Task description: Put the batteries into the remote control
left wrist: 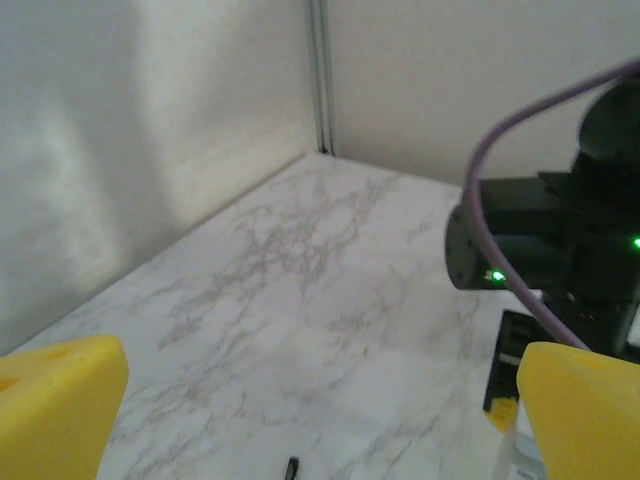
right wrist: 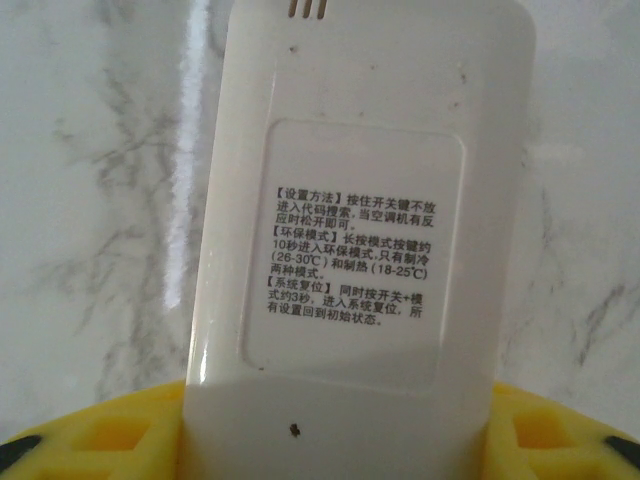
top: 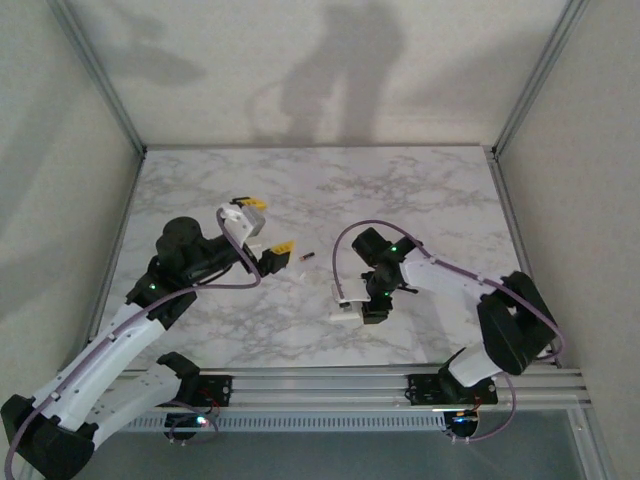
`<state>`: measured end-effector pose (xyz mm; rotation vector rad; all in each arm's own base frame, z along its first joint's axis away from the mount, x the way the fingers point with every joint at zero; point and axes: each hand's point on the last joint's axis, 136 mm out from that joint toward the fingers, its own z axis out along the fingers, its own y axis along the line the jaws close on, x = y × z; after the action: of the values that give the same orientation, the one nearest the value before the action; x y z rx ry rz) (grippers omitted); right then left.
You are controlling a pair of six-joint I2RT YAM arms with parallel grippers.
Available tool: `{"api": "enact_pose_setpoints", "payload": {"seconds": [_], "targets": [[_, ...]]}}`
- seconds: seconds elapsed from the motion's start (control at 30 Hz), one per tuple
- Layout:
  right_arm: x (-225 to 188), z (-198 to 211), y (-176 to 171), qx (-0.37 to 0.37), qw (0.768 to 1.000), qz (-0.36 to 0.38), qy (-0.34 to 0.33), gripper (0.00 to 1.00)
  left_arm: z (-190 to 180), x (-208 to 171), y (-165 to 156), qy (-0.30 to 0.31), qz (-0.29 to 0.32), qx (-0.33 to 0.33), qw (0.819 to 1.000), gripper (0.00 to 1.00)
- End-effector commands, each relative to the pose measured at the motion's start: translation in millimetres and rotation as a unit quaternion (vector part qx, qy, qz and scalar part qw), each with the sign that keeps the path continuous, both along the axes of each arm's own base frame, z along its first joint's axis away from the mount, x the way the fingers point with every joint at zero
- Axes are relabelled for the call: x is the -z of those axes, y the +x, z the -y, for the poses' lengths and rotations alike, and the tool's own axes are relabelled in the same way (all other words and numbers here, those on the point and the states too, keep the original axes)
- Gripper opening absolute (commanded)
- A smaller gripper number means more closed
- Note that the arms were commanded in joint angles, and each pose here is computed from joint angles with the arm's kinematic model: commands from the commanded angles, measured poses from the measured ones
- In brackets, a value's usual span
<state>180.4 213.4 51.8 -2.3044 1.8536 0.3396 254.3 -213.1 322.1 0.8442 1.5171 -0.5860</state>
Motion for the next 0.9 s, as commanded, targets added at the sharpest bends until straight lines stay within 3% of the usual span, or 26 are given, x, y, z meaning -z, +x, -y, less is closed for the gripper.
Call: {"api": "enact_pose_setpoints", "payload": {"seconds": [0.0,0.33,0.5,0.7,0.8,0.87], "targets": [[15,-11,17,-0.011,1.000,0.028,0.004,0.39,6,10,-10,0.033,0.024,0.031,0.999,1.00],[47,-14,30,0.014,0.999,0.032,-0.013,0.56,1,20,-4,0.040,0.032,0.010,0.999,0.99],[26,-18,35,0.014,0.999,0.051,0.000,0.71,-3,20,0,0.037,0.043,-0.007,0.998,0.99],[-29,-37,49,0.053,0.992,0.089,0.069,0.73,-9,19,3,0.033,0.054,-0.030,0.998,0.99],[-87,-66,76,0.196,0.959,0.096,0.178,0.71,-18,13,7,0.014,0.065,-0.062,0.996,0.99],[-135,-84,104,0.346,0.893,0.076,0.278,0.64,-27,8,11,-0.007,0.069,-0.091,0.993,1.00]]}}
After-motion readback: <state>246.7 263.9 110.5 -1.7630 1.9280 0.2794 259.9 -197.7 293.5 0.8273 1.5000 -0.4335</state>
